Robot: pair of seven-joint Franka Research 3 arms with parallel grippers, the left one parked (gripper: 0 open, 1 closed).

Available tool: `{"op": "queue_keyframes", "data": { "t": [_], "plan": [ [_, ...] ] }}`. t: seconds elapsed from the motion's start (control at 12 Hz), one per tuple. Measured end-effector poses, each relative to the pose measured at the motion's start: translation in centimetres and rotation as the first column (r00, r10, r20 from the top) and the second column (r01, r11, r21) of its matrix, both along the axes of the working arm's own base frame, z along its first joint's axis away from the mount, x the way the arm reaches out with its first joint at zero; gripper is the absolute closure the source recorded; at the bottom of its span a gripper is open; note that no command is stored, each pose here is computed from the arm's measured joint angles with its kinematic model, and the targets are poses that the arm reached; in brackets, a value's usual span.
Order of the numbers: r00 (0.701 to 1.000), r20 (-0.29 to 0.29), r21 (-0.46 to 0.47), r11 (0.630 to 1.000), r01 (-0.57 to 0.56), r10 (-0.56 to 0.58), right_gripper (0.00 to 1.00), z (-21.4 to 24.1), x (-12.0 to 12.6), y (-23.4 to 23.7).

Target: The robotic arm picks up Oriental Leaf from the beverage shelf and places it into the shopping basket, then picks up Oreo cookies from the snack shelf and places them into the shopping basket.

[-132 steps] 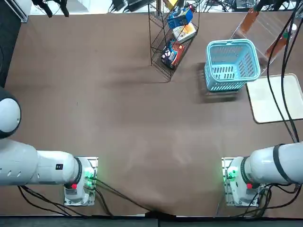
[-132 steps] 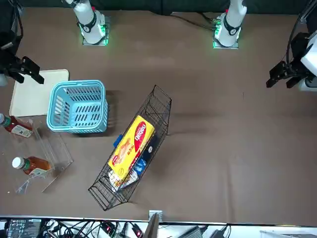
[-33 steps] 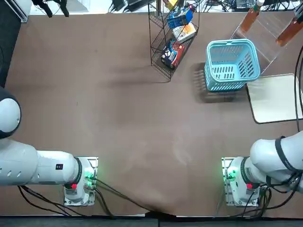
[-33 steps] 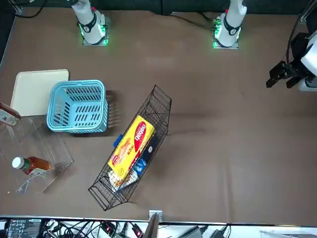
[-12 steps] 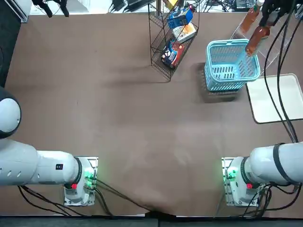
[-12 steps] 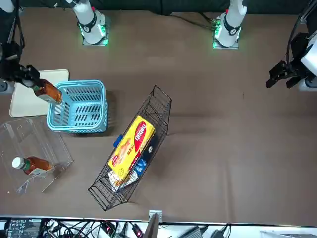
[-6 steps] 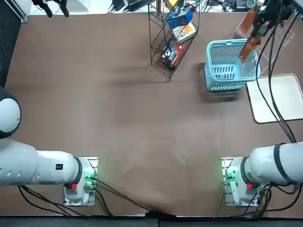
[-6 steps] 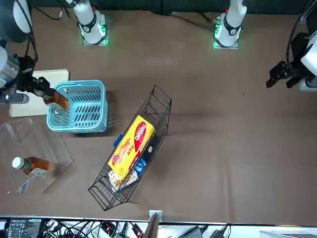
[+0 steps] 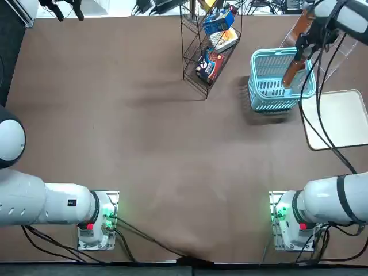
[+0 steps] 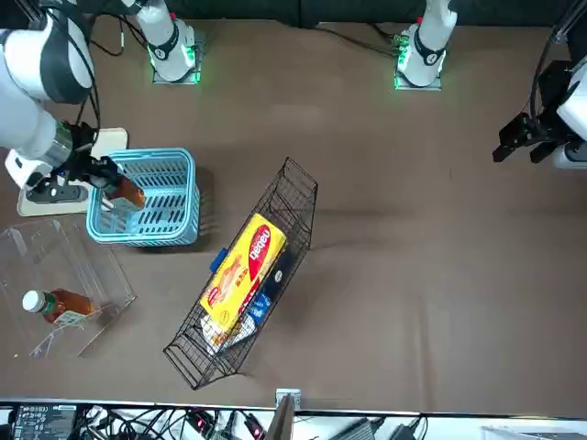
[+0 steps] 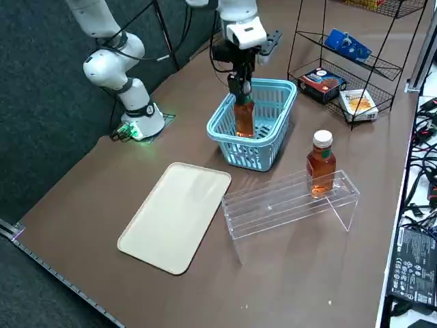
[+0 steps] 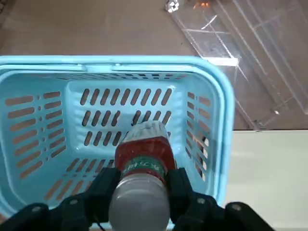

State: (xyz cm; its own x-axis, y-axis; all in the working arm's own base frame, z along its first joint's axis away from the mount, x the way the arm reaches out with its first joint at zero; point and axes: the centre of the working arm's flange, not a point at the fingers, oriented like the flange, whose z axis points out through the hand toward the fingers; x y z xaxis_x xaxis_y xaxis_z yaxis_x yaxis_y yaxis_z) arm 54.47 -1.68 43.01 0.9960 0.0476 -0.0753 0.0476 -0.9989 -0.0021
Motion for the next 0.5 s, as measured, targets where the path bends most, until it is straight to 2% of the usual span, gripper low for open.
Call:
{"op": "queue_keyframes", "data": {
  "t": [0.5],
  "plan": [
    [1.0, -0.01, 0.002, 1.0, -0.014, 0.014, 0.43, -5.2, 0.7, 1.2]
  ]
}}
